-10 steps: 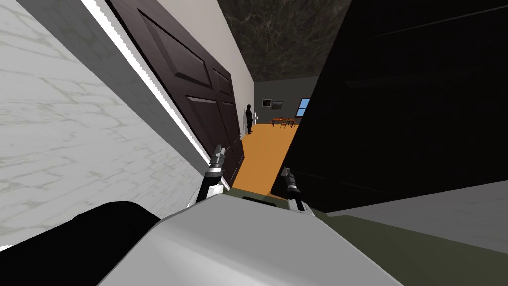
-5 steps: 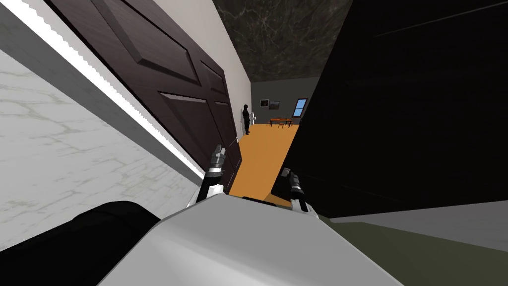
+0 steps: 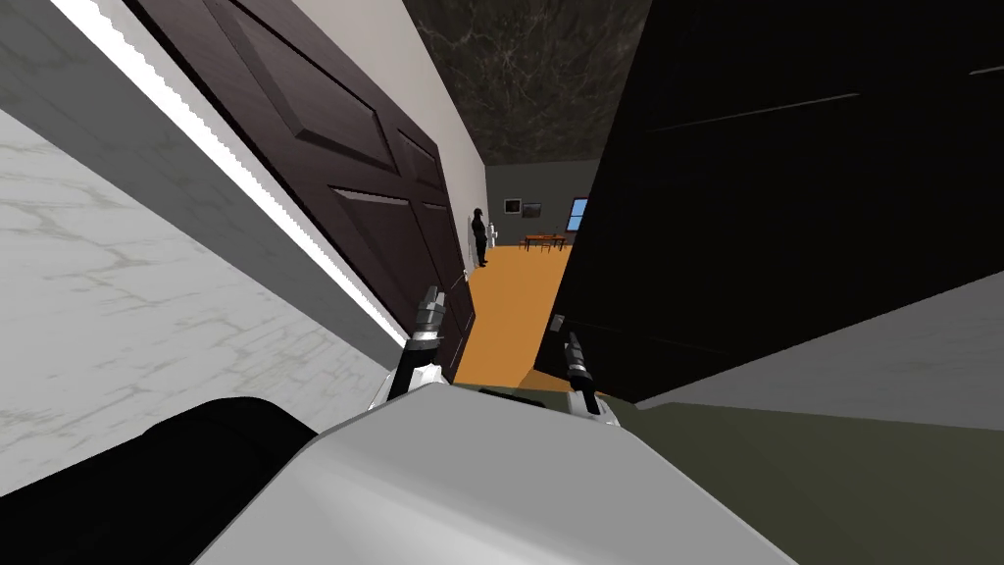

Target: Push the door open

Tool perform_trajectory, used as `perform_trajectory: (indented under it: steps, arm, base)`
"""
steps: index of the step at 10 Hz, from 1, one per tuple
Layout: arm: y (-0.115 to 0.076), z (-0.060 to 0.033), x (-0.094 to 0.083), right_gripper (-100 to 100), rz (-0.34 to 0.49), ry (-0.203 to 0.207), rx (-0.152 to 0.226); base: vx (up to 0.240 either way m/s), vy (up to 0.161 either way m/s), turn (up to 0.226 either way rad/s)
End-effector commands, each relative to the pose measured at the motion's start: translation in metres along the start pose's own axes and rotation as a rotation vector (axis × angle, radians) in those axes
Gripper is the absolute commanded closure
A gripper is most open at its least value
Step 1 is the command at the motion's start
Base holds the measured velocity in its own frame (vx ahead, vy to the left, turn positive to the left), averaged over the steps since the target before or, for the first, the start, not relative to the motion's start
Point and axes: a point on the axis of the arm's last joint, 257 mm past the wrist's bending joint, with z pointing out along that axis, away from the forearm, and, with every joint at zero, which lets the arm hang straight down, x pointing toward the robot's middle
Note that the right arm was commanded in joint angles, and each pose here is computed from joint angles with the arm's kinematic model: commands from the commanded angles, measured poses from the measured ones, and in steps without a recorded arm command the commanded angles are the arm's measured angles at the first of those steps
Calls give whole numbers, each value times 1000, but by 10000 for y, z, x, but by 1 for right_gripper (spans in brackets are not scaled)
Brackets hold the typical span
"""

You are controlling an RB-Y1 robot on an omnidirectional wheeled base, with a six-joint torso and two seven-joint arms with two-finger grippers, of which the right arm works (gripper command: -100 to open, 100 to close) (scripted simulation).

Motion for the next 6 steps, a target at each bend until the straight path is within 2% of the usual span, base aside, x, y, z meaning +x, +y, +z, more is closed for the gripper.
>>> perform_trajectory:
  steps: [1, 2, 3, 4, 5, 6]
  arm:
    - [12, 2, 142, -100, 12, 16, 1]
    - [15, 6, 293, -100, 25, 33, 0]
    - [17, 7, 364, -100, 32, 41, 0]
    - [35, 10, 308, -100, 27, 35, -1]
    - [40, 13, 215, -100, 10, 30, -2]
    - [41, 13, 197, -100, 7, 29, -3]
  base:
    - [-125, 36, -80]
    - [-177, 56, -199]
    - [-197, 31, -149]
    - [-78, 4, -17]
    - [86, 6, 28]
    - [137, 10, 17]
